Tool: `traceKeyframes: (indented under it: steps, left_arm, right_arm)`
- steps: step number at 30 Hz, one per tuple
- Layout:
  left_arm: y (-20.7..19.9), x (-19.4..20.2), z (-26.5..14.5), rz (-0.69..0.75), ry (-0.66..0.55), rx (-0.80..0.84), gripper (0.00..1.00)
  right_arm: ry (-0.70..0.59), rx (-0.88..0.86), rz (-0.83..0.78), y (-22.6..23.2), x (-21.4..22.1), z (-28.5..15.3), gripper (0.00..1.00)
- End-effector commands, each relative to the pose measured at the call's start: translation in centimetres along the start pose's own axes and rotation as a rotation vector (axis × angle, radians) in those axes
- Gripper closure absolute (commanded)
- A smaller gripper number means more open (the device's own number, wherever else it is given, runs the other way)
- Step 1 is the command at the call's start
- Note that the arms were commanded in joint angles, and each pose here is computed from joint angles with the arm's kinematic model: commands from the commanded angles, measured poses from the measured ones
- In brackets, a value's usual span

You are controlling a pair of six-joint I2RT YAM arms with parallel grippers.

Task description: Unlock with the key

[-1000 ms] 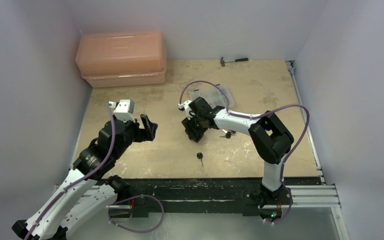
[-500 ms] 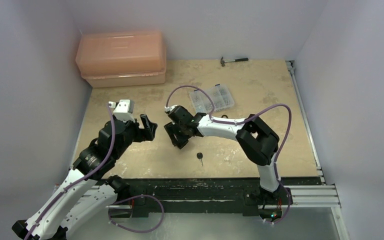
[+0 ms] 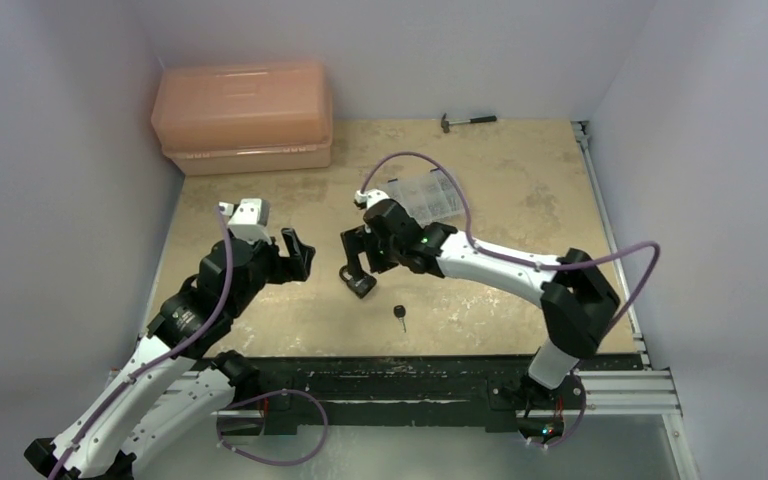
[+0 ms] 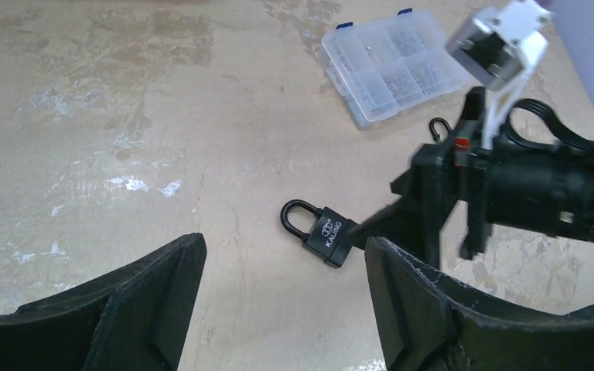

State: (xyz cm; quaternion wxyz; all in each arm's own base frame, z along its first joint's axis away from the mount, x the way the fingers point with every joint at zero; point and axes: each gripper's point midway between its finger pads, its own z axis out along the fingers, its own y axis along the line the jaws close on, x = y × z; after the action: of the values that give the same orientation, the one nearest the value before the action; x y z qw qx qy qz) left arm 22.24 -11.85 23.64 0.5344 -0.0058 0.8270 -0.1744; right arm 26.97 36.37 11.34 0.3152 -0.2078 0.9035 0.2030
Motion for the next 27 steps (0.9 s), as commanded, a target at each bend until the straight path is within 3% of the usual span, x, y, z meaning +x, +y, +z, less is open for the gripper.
traceKeyframes:
  steps: [1,6,10,18,21,27]
  left_arm:
    - [-0.5,-1.8,-0.1,-0.013,-0.054,0.016,0.20]
    - [-0.6,-1.5,0.2,-0.012,-0.042,0.016,0.21]
    - [-0.7,-0.6,0.9,-0.012,-0.008,0.010,0.21]
    - [-0.2,6.1,5.1,-0.139,0.315,-0.168,0.20]
    - [-0.5,8.7,7.0,-0.199,0.441,-0.257,0.29]
    - [-2.4,10.5,9.7,-0.382,0.466,-0.349,0.25]
  right_arm:
    - [0.002,0.016,0.058,-1.2,2.0,-2.2,0.11]
    - [0.045,-0.025,0.096,-1.6,5.4,-3.0,0.15]
    - [0.033,-0.057,0.071,-1.1,5.3,-3.0,0.14]
    - [-0.110,0.140,0.210,-5.3,2.7,-5.7,0.09]
    - [-0.177,0.265,0.351,-8.5,2.9,-7.2,0.09]
    - [-0.273,0.319,0.514,-12.0,3.4,-9.9,0.03]
